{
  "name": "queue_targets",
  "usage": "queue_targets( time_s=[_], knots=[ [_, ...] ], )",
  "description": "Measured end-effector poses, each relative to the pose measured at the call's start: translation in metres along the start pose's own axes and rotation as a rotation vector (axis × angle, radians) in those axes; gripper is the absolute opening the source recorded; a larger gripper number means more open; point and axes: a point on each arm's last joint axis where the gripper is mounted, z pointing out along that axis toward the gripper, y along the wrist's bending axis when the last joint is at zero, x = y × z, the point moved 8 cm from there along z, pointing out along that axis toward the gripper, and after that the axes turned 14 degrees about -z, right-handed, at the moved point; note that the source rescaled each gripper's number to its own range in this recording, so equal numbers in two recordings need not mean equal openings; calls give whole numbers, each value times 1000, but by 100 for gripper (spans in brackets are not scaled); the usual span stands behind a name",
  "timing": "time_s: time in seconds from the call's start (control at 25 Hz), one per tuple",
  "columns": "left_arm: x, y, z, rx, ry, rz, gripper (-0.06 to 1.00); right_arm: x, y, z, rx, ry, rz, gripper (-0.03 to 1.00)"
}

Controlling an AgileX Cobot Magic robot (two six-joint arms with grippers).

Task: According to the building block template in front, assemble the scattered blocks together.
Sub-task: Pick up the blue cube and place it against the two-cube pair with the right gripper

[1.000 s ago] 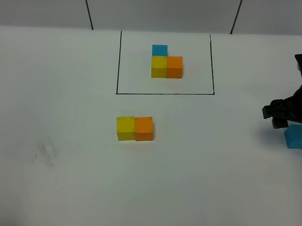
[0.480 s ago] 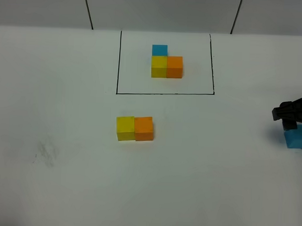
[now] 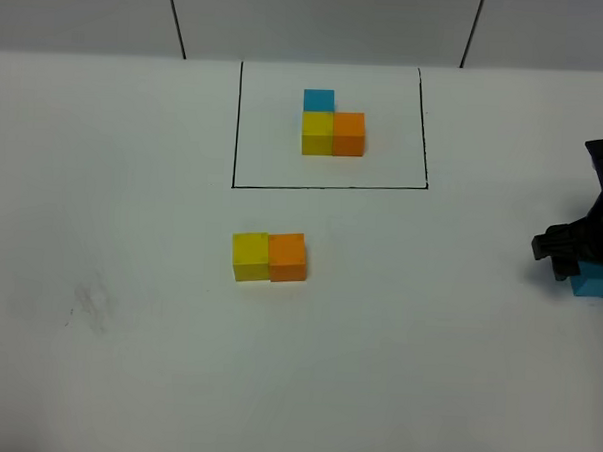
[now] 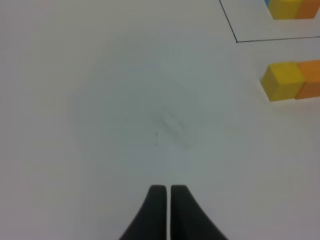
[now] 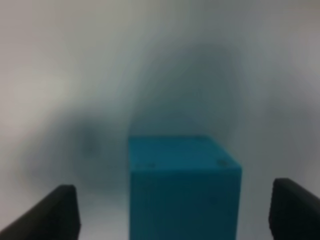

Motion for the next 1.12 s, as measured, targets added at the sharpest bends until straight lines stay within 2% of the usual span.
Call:
queue_targets(
  time_s=[0.64,0.76,0.88,1.12],
  knots=[
    [0,0,0,0,0,0,0,5,-1,19,-2,36,-15,85],
    [0,0,0,0,0,0,0,5,-1,21,-3,37,-14,74],
    [0,0,0,0,0,0,0,5,-1,22,-3,37,-15,51],
    [0,0,0,0,0,0,0,3,-1,22,-2,24,-61,52]
  ],
)
